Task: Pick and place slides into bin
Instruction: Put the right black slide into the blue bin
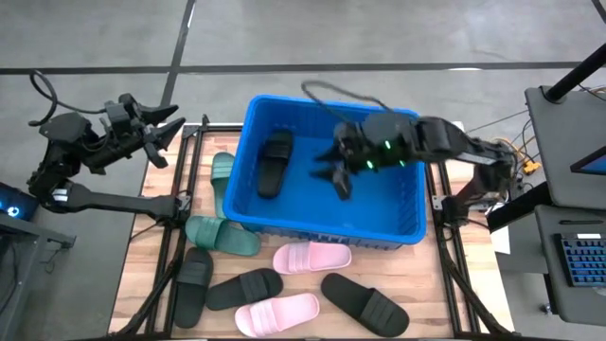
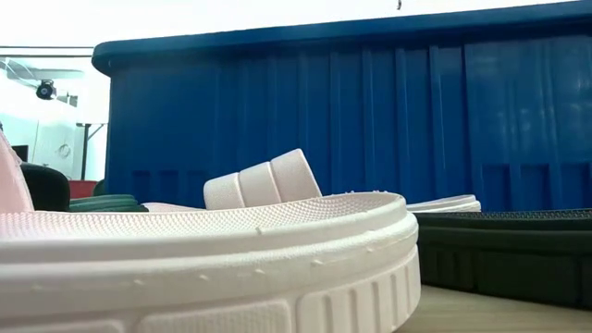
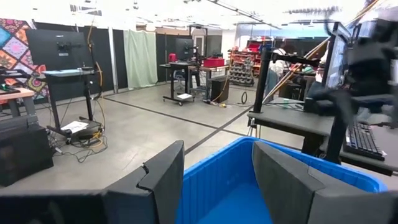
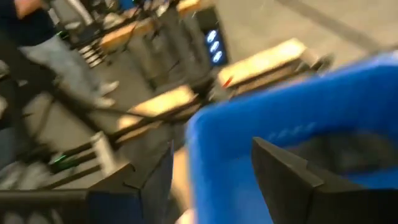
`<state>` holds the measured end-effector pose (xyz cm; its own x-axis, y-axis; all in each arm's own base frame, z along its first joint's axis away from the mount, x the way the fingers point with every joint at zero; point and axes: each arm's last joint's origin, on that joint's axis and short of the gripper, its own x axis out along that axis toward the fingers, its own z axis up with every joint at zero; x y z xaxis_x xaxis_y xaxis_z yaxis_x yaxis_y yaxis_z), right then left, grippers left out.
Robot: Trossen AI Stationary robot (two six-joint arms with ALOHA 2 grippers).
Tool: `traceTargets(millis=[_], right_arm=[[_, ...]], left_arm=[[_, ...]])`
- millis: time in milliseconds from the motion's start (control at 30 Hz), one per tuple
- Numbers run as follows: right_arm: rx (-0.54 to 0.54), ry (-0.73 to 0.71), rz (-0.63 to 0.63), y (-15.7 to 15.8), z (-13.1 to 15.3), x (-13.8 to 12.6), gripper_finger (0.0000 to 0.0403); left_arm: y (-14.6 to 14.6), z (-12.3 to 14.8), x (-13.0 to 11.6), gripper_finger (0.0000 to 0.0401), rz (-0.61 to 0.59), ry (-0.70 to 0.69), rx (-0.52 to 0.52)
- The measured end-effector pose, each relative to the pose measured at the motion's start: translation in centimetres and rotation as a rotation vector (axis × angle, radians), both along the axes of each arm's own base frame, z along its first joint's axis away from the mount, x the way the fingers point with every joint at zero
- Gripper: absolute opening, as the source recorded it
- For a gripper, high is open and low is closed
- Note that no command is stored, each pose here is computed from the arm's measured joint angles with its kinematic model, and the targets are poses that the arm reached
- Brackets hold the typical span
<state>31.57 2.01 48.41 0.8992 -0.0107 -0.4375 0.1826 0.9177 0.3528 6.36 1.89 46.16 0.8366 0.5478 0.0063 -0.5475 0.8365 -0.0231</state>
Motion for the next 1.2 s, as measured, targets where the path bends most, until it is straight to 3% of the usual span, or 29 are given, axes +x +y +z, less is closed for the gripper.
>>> traceTargets(millis=[167,567,867,1100,1200], right_arm=[[0.135,0.083,0.033,4.8,-1.3,-1.5,0.0214],[0.405,0.294,-0.076,13.2,-6.2,-3.6,0.0208],[0.571,0.563,-0.316,15.9,-11.2,-5.9,0.0207],[0.639,0.666,-0.501,16.9,-14.7,-7.1,0.0207],[0.721,0.716,-0.594,17.1,-15.7,-7.4,0.0206]], left_arm=[[0.0,0.0,-0.2,0.0176,-0.003,-0.005,0.000],[0.0,-0.1,-0.3,0.0176,-0.003,-0.005,0.000],[0.0,-0.1,-0.2,0.0176,-0.002,-0.002,0.000],[0.0,-0.1,0.0,0.0176,0.000,0.001,-0.001],[0.0,-0.1,0.0,0.0176,0.000,0.002,-0.001]])
